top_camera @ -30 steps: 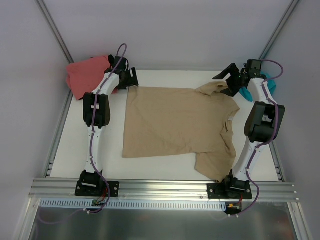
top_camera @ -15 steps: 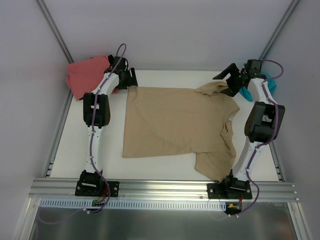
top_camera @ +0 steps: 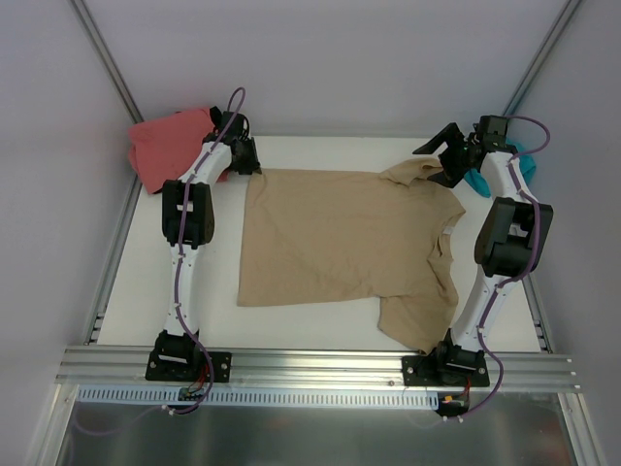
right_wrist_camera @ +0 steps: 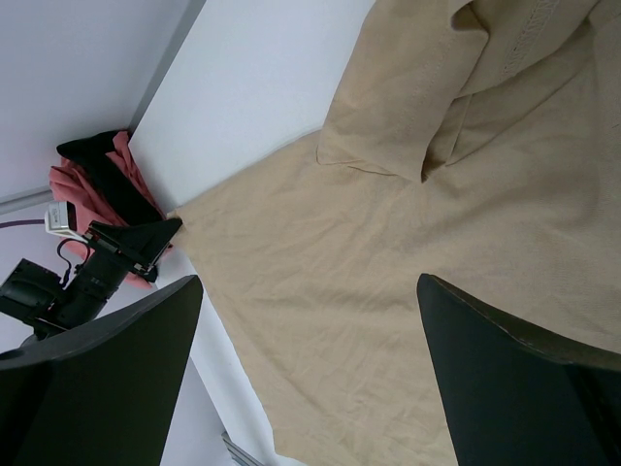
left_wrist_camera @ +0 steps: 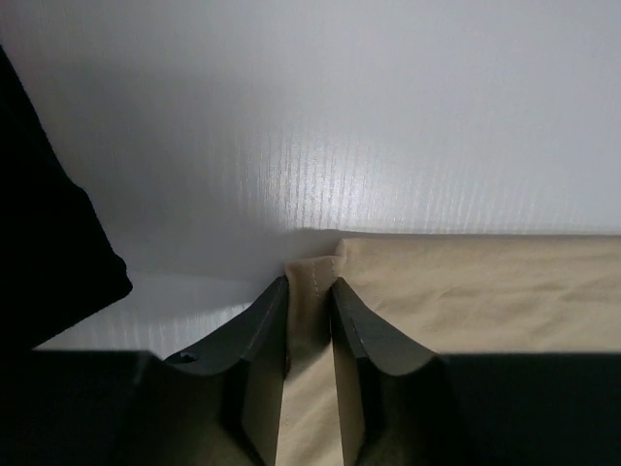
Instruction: Fold and stack the t-shirts
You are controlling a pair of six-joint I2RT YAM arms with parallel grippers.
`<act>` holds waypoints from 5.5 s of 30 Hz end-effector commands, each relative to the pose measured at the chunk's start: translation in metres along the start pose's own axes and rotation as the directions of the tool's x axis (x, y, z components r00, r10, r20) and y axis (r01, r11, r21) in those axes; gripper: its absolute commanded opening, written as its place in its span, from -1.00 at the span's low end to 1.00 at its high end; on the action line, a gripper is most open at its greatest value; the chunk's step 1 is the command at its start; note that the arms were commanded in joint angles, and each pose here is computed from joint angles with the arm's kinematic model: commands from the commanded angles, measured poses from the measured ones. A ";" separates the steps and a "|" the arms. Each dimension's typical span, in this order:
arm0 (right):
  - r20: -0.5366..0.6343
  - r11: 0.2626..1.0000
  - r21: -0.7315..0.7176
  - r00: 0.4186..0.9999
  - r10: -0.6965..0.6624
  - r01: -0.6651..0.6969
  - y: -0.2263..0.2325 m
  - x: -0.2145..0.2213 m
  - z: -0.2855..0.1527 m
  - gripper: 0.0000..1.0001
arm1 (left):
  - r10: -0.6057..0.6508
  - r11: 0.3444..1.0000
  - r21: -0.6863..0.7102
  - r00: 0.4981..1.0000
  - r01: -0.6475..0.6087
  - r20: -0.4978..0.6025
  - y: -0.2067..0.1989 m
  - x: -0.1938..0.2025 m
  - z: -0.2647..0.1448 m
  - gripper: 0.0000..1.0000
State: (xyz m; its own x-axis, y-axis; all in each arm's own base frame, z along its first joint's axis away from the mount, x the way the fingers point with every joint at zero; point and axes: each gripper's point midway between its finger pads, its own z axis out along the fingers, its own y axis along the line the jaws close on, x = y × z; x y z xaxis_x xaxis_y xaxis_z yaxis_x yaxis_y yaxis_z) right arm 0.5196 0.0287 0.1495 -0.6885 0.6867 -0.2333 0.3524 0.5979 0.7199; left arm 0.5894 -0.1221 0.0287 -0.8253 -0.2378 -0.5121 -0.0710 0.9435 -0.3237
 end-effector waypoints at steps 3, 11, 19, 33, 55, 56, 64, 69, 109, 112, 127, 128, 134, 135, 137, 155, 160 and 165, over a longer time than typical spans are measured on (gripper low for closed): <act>0.029 0.999 -0.030 0.999 -0.018 0.019 0.015 -0.010 -0.012 0.99 | -0.012 1.000 0.000 0.999 0.012 -0.046 0.005 0.010 0.002 -0.58; 0.029 0.998 0.036 0.998 -0.054 0.053 -0.006 -0.014 0.000 0.99 | -0.010 1.000 0.009 0.999 0.010 -0.038 0.001 0.006 -0.005 -0.94; 0.076 0.998 0.067 0.997 -0.004 -0.002 -0.032 -0.053 0.028 0.99 | -0.009 0.999 0.031 0.999 0.011 -0.040 -0.007 0.008 -0.022 -1.00; 0.222 0.994 0.072 0.973 0.060 -0.077 -0.070 -0.127 0.038 0.90 | 0.018 0.998 0.058 0.999 -0.016 -0.033 -0.023 0.009 -0.041 -1.00; 0.152 0.986 -0.020 0.974 0.168 -0.167 -0.090 -0.114 0.088 -0.46 | 0.060 0.997 0.048 0.998 -0.059 -0.020 -0.030 0.008 -0.051 -1.00; 0.152 0.985 -0.020 0.973 0.171 -0.170 -0.089 -0.114 0.088 -0.77 | 0.058 0.997 0.045 0.998 -0.057 -0.022 -0.028 0.009 -0.050 -1.00; 0.153 0.986 -0.024 0.975 0.164 -0.162 -0.084 -0.115 0.083 -0.99 | 0.058 0.997 0.050 0.998 -0.057 -0.024 -0.029 0.010 -0.048 -1.00; 0.178 0.989 -0.068 0.973 0.144 -0.134 -0.057 -0.127 0.066 -0.99 | 0.058 0.997 0.055 0.998 -0.057 -0.025 -0.029 0.010 -0.049 -1.00; 0.059 0.999 -0.010 0.998 -0.035 0.036 0.014 -0.010 -0.099 -0.99 | 0.069 0.993 0.087 0.994 -0.076 0.086 -0.049 -0.003 -0.136 -1.00; 0.058 0.999 -0.005 0.998 -0.039 0.039 0.014 0.001 -0.109 -0.99 | 0.070 0.992 0.094 0.992 -0.080 0.104 -0.052 -0.003 -0.148 -1.00; -0.009 0.996 0.078 0.999 -0.031 0.032 -0.020 0.071 -0.137 -0.99 | 0.081 0.986 0.136 0.992 -0.093 0.094 -0.063 0.015 -0.159 -1.00; -0.003 0.996 0.078 0.999 -0.035 0.035 -0.020 0.072 -0.140 -0.99 | 0.081 0.986 0.136 0.992 -0.093 0.094 -0.063 0.015 -0.160 -1.00; -0.011 0.995 0.093 0.999 -0.036 0.037 -0.027 0.081 -0.141 -0.99 | 0.089 0.985 0.139 0.993 -0.100 0.083 -0.065 0.026 -0.161 -1.00; -0.019 0.995 0.094 0.999 -0.032 0.034 -0.029 0.083 -0.140 -0.99 | 0.089 0.985 0.138 0.992 -0.100 0.084 -0.064 0.027 -0.163 -1.00; -0.023 0.992 0.122 0.999 -0.026 0.028 -0.035 0.085 -0.141 -0.31 | 0.091 0.986 0.135 0.993 -0.100 0.076 -0.063 0.032 -0.162 -1.00; 0.072 0.999 0.038 0.997 -0.042 0.039 0.022 0.025 -0.144 0.99 | 0.135 0.989 0.058 0.989 -0.139 0.053 -0.041 0.078 -0.169 -1.00; 0.056 0.999 0.026 0.998 -0.035 0.033 0.024 0.023 -0.138 0.99 | 0.164 0.986 0.003 0.985 -0.164 0.050 -0.035 0.101 -0.167 -1.00; 0.048 0.999 0.018 0.998 -0.033 0.033 0.026 0.023 -0.136 0.99 | 0.181 0.983 -0.027 0.984 -0.180 0.004 -0.028 0.124 -0.159 -1.00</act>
State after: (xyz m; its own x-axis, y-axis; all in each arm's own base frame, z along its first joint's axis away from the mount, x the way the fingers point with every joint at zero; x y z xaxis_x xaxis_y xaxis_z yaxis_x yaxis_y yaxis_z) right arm 0.4215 -0.0040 0.2299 -0.6679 0.6949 -0.2666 0.3906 0.6322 0.6691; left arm 0.3966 -0.1454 0.0871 -0.8589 -0.0777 -0.5063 0.0532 0.9695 -0.2391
